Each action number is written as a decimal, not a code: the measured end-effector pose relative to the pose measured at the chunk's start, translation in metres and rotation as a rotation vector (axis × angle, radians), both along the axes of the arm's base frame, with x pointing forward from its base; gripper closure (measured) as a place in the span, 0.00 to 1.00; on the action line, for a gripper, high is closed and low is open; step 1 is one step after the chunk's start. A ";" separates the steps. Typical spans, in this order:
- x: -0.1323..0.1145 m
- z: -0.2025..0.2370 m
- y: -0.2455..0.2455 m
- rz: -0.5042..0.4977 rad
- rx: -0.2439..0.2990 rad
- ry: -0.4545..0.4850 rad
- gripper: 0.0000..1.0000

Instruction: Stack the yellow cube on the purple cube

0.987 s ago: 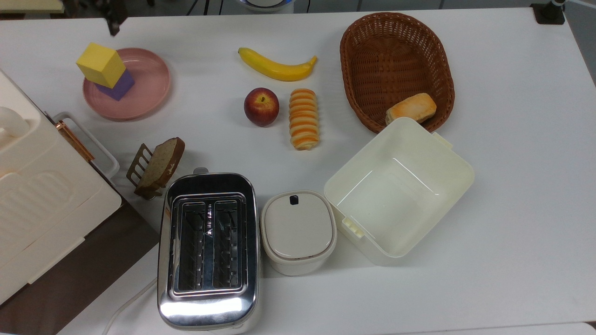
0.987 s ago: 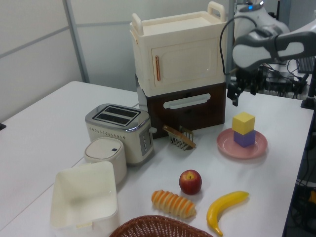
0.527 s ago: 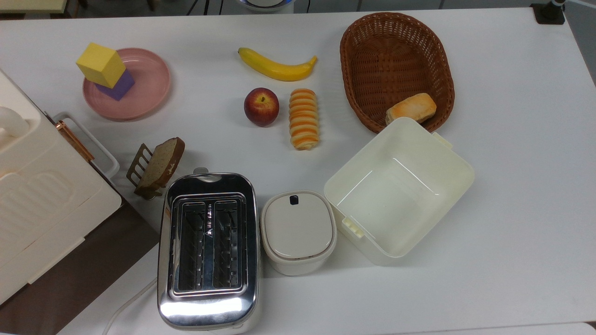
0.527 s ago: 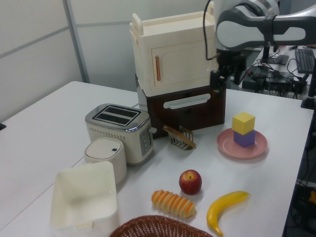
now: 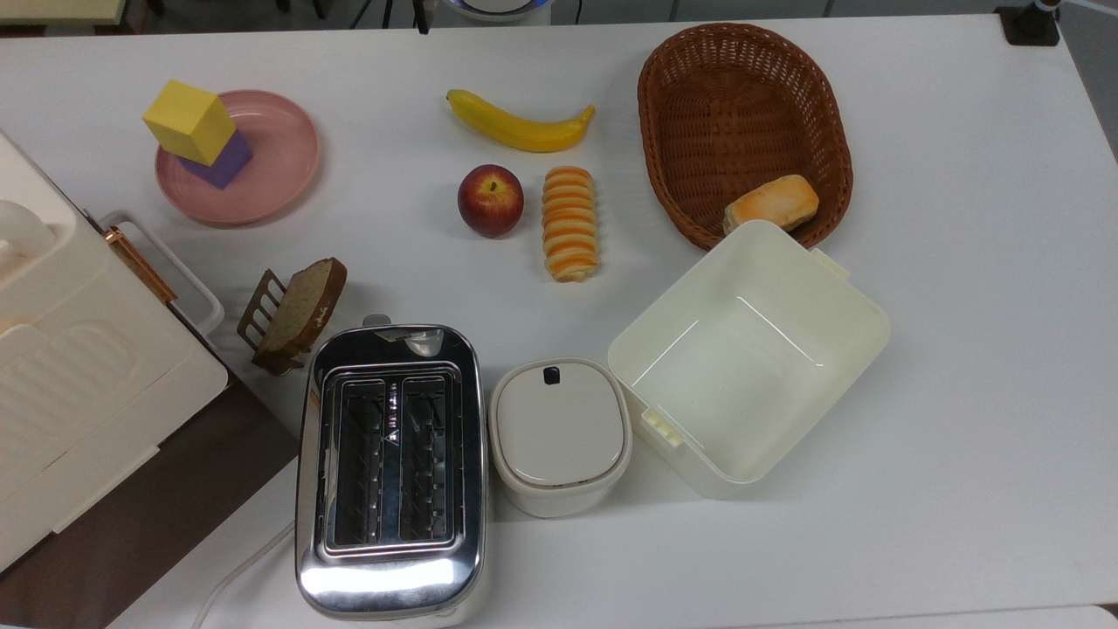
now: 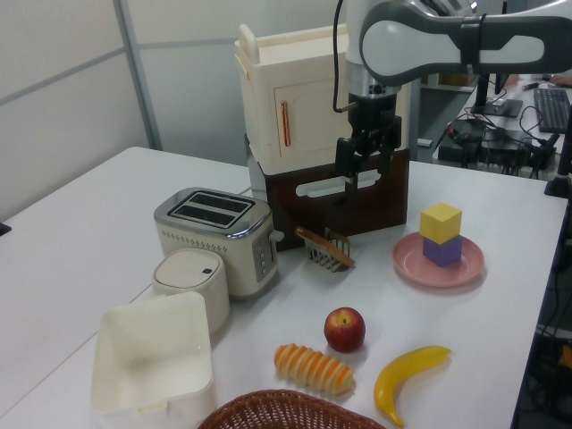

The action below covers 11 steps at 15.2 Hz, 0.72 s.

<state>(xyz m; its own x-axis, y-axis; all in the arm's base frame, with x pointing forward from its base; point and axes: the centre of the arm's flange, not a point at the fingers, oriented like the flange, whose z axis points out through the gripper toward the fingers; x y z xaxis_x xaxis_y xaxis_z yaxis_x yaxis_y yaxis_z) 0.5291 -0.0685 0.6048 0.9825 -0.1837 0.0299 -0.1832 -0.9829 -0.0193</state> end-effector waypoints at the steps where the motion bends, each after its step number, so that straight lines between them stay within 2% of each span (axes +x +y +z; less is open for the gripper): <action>1: 0.003 -0.001 -0.001 0.011 0.003 0.017 0.00; 7: 0.025 -0.014 0.003 0.042 0.014 0.074 0.00; 11: 0.024 -0.014 0.008 0.104 0.021 0.110 0.00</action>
<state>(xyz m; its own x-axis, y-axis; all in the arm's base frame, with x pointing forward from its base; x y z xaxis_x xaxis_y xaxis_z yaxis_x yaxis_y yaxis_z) 0.5528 -0.0607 0.5904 0.9934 -0.0807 -0.0818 -0.0830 -0.9962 -0.0254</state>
